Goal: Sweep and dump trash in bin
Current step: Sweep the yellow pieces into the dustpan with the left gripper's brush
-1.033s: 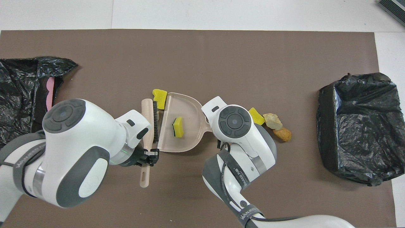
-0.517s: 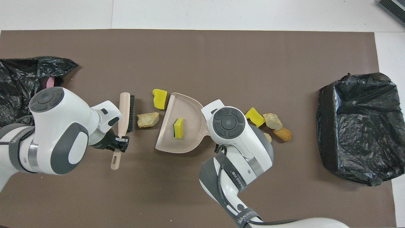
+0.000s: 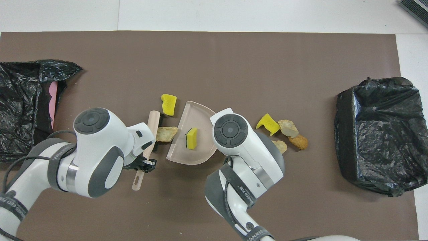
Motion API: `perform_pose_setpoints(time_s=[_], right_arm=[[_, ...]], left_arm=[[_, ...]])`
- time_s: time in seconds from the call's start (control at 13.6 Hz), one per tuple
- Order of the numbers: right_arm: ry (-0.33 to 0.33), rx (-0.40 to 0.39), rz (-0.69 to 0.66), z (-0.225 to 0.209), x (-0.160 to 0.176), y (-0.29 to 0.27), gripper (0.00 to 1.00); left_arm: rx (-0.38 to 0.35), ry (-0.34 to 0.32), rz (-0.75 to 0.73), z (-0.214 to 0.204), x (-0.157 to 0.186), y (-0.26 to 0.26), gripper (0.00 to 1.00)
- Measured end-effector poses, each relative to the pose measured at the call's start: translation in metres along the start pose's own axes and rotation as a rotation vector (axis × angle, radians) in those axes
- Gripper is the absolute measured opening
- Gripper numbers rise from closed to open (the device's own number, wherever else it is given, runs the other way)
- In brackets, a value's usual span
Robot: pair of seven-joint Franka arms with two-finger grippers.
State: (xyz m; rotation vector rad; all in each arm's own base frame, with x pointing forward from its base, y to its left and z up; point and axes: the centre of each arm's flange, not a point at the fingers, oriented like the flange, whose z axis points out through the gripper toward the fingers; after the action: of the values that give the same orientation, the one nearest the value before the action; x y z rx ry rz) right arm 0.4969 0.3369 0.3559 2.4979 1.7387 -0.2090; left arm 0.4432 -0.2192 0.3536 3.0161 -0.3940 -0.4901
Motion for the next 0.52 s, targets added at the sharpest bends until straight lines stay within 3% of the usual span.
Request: perform_pose_setpoints(time_s=[0.3, 0.52], right_arm=[[0.0, 0.0, 0.001, 0.0, 0.001, -0.001, 0.33], [0.0, 0.0, 0.001, 0.0, 0.001, -0.001, 0.33]], left_arm=[[-0.07, -0.012, -0.02, 0.0, -0.014, 0.062, 0.26], [-0.095, -0.014, -0.043, -0.034, -0.015, 0.061, 0.26]])
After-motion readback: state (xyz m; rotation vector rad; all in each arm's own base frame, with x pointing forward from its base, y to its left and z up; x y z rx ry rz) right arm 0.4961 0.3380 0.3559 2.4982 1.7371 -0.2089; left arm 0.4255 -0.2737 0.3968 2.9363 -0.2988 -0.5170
